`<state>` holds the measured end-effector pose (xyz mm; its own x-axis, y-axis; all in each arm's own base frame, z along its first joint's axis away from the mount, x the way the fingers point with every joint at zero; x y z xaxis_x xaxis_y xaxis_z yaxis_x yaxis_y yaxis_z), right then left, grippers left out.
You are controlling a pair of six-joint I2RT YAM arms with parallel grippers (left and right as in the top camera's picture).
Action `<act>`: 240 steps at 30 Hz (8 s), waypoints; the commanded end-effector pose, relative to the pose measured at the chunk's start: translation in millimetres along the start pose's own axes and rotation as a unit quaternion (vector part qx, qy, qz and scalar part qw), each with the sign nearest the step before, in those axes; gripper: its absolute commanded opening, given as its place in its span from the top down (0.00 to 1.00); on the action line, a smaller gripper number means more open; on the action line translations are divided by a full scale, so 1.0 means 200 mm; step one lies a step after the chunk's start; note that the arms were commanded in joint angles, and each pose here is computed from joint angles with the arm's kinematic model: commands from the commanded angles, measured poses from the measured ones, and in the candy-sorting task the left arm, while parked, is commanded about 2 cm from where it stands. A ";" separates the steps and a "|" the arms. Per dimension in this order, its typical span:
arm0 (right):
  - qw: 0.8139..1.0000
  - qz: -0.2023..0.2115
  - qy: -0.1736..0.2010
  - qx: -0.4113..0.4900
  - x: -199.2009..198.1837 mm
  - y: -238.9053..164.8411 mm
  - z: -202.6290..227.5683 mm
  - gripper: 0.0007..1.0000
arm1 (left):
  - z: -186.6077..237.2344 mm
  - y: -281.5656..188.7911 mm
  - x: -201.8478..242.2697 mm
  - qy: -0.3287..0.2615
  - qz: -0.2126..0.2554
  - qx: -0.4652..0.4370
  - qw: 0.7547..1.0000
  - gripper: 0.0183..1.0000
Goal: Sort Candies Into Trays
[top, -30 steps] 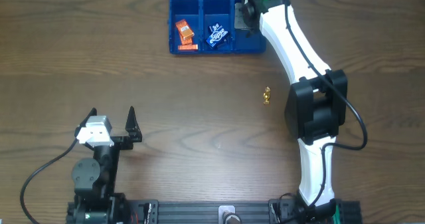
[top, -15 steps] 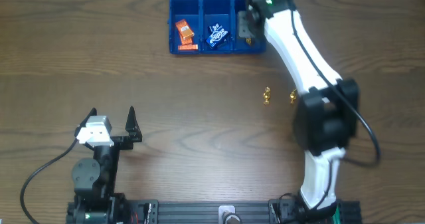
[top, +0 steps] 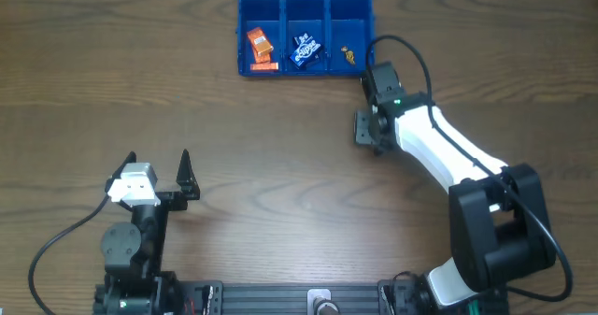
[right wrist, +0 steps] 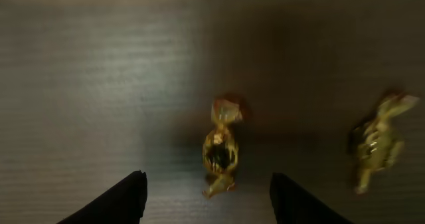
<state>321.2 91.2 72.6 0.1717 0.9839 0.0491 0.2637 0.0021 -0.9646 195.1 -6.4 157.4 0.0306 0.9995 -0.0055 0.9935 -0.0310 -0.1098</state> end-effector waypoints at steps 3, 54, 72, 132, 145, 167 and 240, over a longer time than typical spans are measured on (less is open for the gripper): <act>1.000 0.005 0.015 0.024 -0.03 0.10 0.04 0.38 | 0.07 0.00 0.01 0.007 -0.004 0.026 1.000 0.00; 0.975 -0.011 -0.046 -0.215 0.38 -0.66 -0.94 0.82 | 0.07 0.00 0.01 0.007 -0.004 0.026 1.000 0.00; 0.988 -0.019 -0.049 -0.149 0.39 -0.26 -0.96 0.44 | 0.07 0.00 0.01 0.007 -0.004 0.026 1.000 0.00; 0.990 0.040 0.135 -0.004 -0.43 0.15 -0.07 0.82 | 0.07 0.00 0.01 0.007 -0.004 0.026 1.000 0.00; 0.980 -0.028 -0.007 -0.196 0.05 -0.74 -0.39 0.82 | 0.07 0.00 0.01 0.007 -0.004 0.026 1.000 0.00; 0.991 -0.028 -0.074 -0.111 0.41 -0.15 -1.00 0.80 | 0.07 0.00 0.01 0.007 -0.004 0.026 1.000 0.00; 0.810 -0.124 -0.083 -0.567 -0.44 -0.60 0.42 0.00 | 0.07 0.00 0.01 0.007 -0.004 0.026 1.000 0.00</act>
<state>195.2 17.7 163.5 -0.1132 0.9892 0.0933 0.9905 0.1198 -0.0682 195.0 -6.3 157.5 0.0302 0.9995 -0.0054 0.9936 -0.0306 -0.1090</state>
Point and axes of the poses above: each gripper's point midway between its finger pads, its own y axis out along the fingers, its own x axis along the line the jaws close on, z = x × y, the point moved 5 cm from there along -y, back along the fingers, and after that the axes turned 6 degrees about y, right-handed, at the moved point
